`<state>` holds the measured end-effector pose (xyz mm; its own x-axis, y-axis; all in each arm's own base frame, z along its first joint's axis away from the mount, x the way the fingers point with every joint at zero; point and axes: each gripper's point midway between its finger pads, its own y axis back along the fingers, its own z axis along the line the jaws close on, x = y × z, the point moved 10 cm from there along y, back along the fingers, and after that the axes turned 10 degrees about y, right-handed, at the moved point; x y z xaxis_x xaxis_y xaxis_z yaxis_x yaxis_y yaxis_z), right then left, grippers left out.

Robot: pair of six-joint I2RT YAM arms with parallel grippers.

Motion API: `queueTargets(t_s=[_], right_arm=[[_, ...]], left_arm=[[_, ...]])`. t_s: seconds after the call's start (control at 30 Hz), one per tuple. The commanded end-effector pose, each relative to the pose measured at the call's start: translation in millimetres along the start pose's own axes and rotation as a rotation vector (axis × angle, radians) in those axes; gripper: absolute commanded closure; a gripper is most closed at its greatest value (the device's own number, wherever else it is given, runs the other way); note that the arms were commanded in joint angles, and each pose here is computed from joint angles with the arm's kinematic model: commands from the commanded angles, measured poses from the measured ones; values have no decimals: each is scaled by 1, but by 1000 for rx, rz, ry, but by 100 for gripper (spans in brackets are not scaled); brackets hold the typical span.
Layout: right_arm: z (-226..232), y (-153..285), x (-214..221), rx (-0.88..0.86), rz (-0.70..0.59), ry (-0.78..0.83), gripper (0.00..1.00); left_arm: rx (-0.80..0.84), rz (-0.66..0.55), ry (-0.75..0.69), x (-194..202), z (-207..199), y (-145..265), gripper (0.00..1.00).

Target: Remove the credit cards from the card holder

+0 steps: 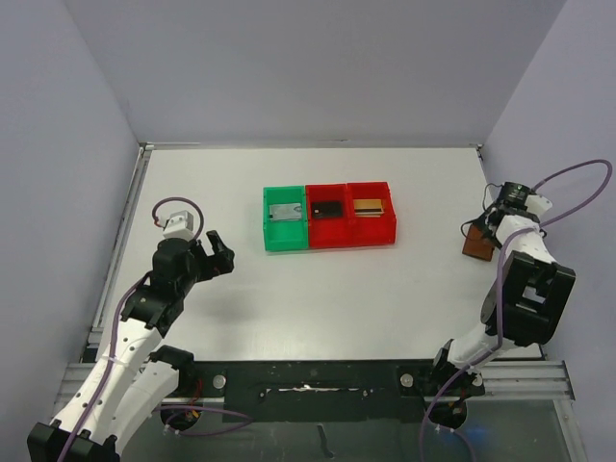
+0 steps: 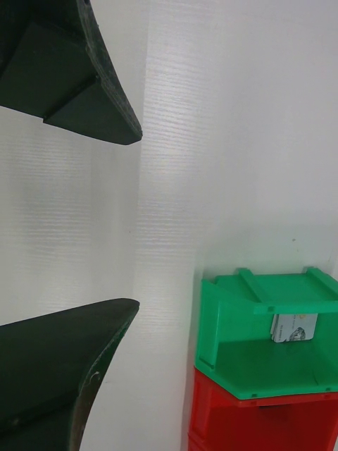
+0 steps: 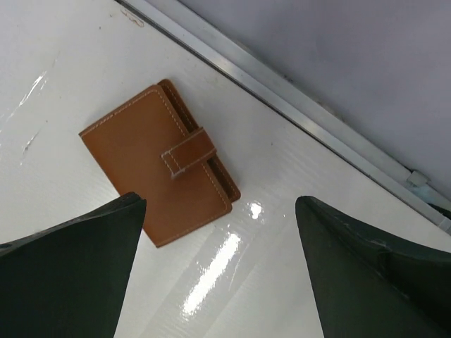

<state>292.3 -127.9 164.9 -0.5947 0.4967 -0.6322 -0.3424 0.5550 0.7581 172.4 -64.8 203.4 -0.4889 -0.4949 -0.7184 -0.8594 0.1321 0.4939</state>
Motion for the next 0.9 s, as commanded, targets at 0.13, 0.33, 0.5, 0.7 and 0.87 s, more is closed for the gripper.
queueTargets(t_s=[0.13, 0.33, 0.5, 0.7, 0.87], right_arm=[[21, -40, -23, -57, -22, -18, 15], [33, -63, 4, -121, 66, 0, 28], [35, -55, 32, -190, 81, 3, 37], [38, -36, 56, -263, 60, 56, 52], [48, -5, 83, -329, 61, 132, 56]], left_arm=[[53, -75, -1, -15, -11, 2, 9], [15, -88, -15, -17, -8, 2, 9], [24, -93, -15, -16, -8, 3, 9], [15, -89, -15, -15, -8, 2, 9], [17, -87, -15, -16, -8, 2, 9]])
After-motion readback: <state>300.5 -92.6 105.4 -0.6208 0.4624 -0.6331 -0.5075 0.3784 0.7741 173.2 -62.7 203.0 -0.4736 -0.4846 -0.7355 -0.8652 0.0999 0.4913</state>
